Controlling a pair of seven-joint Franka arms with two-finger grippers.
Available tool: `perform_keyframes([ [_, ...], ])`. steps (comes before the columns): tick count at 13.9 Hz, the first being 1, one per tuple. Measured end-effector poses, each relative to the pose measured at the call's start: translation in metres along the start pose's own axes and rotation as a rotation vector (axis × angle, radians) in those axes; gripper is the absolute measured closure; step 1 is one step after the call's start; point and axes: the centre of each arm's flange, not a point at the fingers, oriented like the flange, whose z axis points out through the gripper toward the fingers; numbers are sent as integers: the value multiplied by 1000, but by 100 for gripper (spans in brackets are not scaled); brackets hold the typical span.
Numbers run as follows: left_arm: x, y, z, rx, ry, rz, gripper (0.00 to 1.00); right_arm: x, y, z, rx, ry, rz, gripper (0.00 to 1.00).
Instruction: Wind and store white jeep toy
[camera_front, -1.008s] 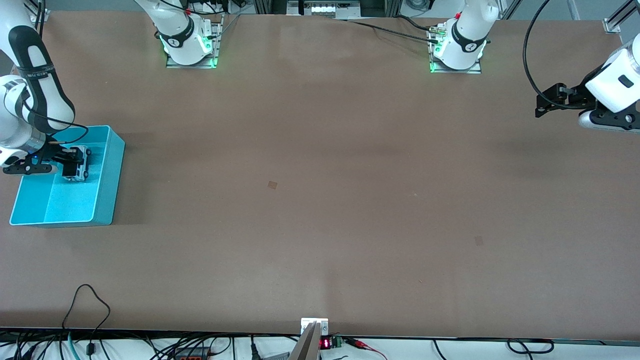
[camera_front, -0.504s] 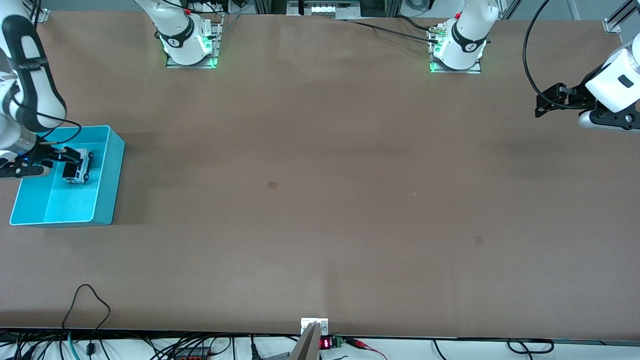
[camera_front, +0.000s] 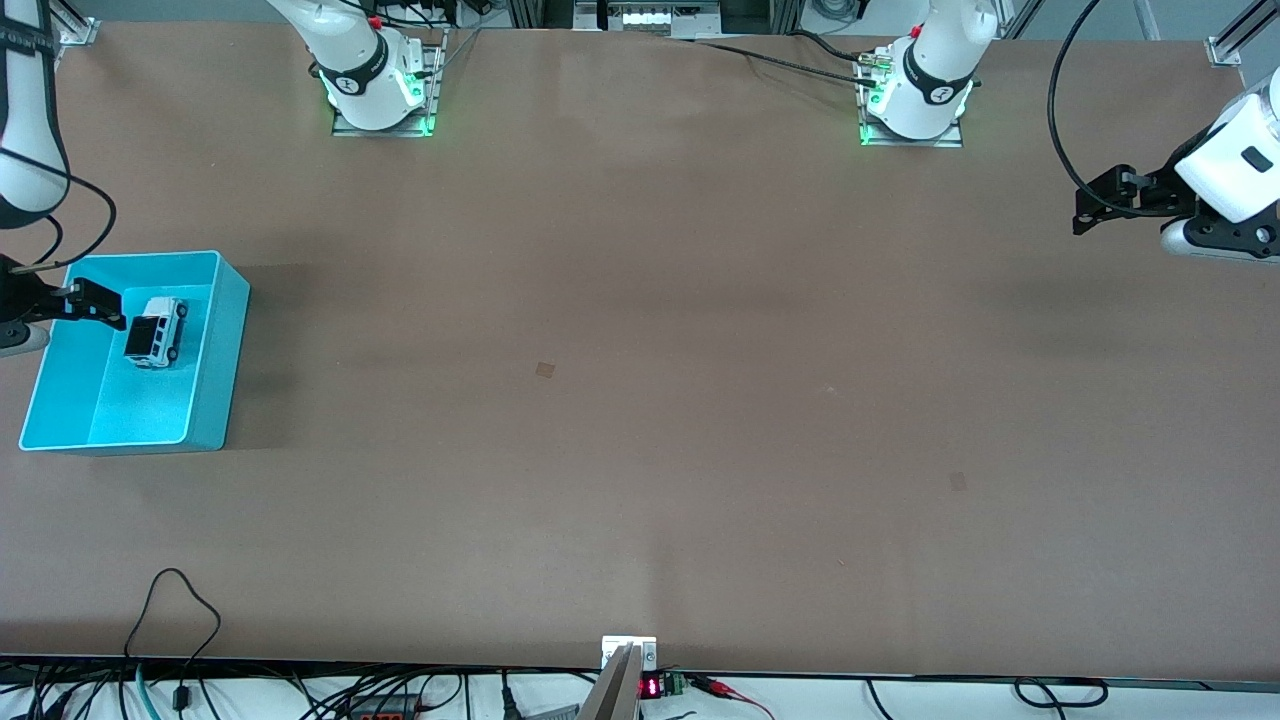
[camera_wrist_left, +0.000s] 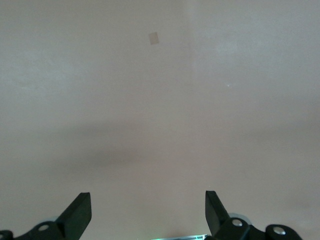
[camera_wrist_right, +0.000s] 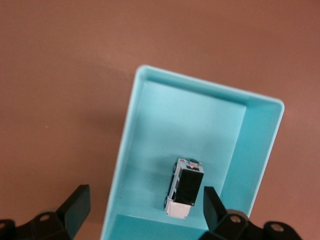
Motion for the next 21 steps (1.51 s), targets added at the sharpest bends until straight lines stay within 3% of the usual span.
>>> perform_keyframes([
  [2, 0, 0, 0, 0, 0, 0, 0, 20, -24, -28, 9, -1, -2, 0],
  [7, -1, 0, 4, -2, -23, 0, 0, 43, -81, -67, 24, -18, 222, 0],
  [10, 3, -1, 10, -3, -36, -1, 0, 49, -111, -84, 29, -9, 277, 0],
  [16, 12, 0, 1, 2, 7, 4, 0, 16, -121, -147, 43, 45, 315, 0],
  [21, 13, 6, -14, 6, 39, 15, 0, -9, -130, -161, 53, 58, 312, 0],
])
